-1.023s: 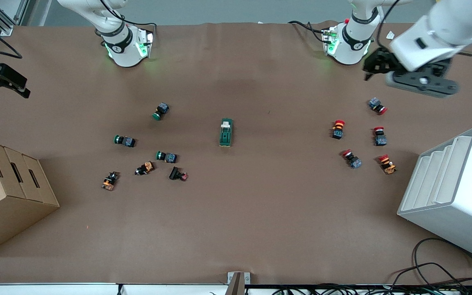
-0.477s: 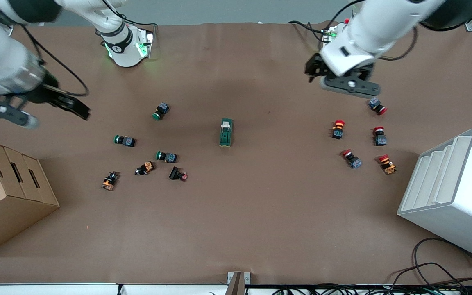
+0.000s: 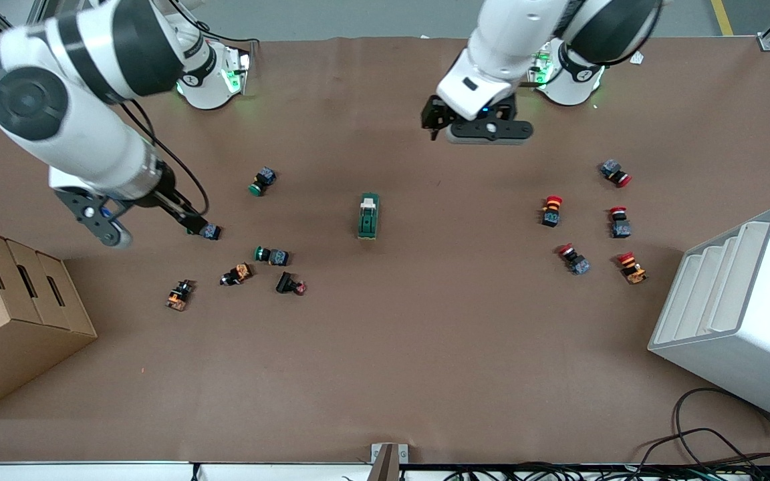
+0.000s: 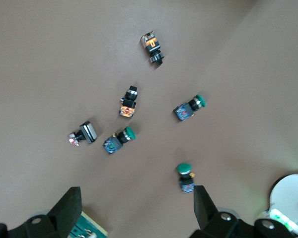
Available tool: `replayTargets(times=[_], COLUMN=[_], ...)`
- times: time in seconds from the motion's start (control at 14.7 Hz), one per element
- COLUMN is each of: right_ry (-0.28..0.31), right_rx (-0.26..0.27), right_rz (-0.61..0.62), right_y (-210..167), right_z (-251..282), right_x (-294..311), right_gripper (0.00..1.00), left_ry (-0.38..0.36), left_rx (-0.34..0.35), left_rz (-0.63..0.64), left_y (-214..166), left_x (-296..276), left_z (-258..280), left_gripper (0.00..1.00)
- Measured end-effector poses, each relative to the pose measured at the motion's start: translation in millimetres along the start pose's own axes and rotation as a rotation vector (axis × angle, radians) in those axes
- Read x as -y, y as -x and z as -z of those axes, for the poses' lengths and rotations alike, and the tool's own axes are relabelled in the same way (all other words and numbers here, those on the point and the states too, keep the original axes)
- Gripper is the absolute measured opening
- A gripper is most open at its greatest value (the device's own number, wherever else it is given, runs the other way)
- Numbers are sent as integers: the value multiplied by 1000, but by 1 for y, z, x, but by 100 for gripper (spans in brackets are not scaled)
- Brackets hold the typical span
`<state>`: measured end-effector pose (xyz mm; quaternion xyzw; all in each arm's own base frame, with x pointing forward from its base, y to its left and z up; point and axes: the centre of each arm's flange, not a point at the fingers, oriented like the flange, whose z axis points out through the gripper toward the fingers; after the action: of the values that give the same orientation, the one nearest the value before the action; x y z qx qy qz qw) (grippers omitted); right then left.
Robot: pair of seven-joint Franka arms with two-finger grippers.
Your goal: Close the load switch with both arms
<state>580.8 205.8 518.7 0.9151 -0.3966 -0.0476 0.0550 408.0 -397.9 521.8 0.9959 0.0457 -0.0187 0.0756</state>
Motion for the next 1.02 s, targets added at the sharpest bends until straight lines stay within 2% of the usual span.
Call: replayTargets(times=[0.14, 0.34, 0.61, 0.89, 1.02], right_ry=[-37, -71, -136, -144, -142], right_rx=[-13, 0, 81, 95, 104], right_rz=[-52, -82, -110, -132, -146], right_y=[9, 12, 15, 30, 41], right_z=[-9, -21, -54, -79, -91], right_x=[20, 34, 49, 57, 64], right_gripper=[100, 100, 100, 100, 100], left_ry=[24, 43, -5, -42, -35], left_rx=[-10, -33, -131, -257, -336], left_rz=[77, 130, 177, 222, 229], left_y=[21, 50, 95, 145, 165], left_x=[-19, -44, -83, -112, -120], left_z=[-20, -46, -101, -181, -216], left_gripper=[100, 100, 100, 100, 100])
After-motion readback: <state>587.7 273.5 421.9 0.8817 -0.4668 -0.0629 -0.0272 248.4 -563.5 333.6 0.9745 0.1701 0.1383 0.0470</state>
